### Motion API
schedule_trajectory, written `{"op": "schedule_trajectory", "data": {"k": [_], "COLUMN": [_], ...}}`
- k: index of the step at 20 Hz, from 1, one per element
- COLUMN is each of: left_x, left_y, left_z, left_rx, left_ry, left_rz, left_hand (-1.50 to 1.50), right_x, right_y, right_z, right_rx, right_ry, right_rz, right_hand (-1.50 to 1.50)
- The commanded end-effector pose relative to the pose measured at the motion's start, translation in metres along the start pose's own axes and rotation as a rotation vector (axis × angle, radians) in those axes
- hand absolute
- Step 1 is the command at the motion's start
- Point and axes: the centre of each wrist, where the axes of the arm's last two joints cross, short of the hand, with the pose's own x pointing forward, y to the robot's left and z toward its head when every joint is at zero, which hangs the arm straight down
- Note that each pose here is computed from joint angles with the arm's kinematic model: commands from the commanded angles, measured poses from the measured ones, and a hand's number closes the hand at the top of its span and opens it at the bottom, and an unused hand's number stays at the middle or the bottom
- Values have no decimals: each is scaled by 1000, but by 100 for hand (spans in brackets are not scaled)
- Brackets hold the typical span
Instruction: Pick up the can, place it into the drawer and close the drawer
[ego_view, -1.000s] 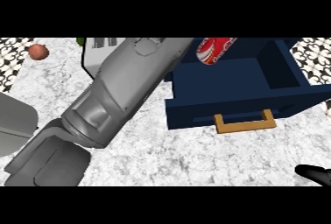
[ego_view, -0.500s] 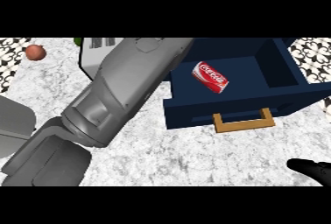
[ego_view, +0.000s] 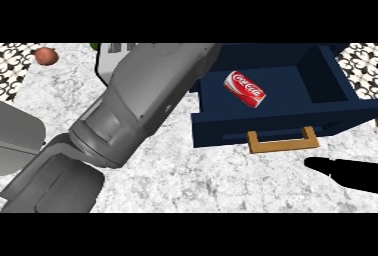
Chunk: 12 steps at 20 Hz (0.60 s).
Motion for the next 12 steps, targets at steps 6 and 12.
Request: {"op": "schedule_trajectory", "data": {"k": [6,12], "left_x": [-6,-2], "left_y": [2,2], "left_z": [-1,-3], "left_rx": [9,-17], "left_ry": [-27,-36], "left_rz": [-9,-30], "left_hand": [-150,-150], "right_x": [-17,-50], "right_y": [52,97], "right_z": [-33,-50], "right_rx": [98,161], "right_ry": [-42,-16], "right_rz": [286,438], "right_hand": [-150,-150]}}
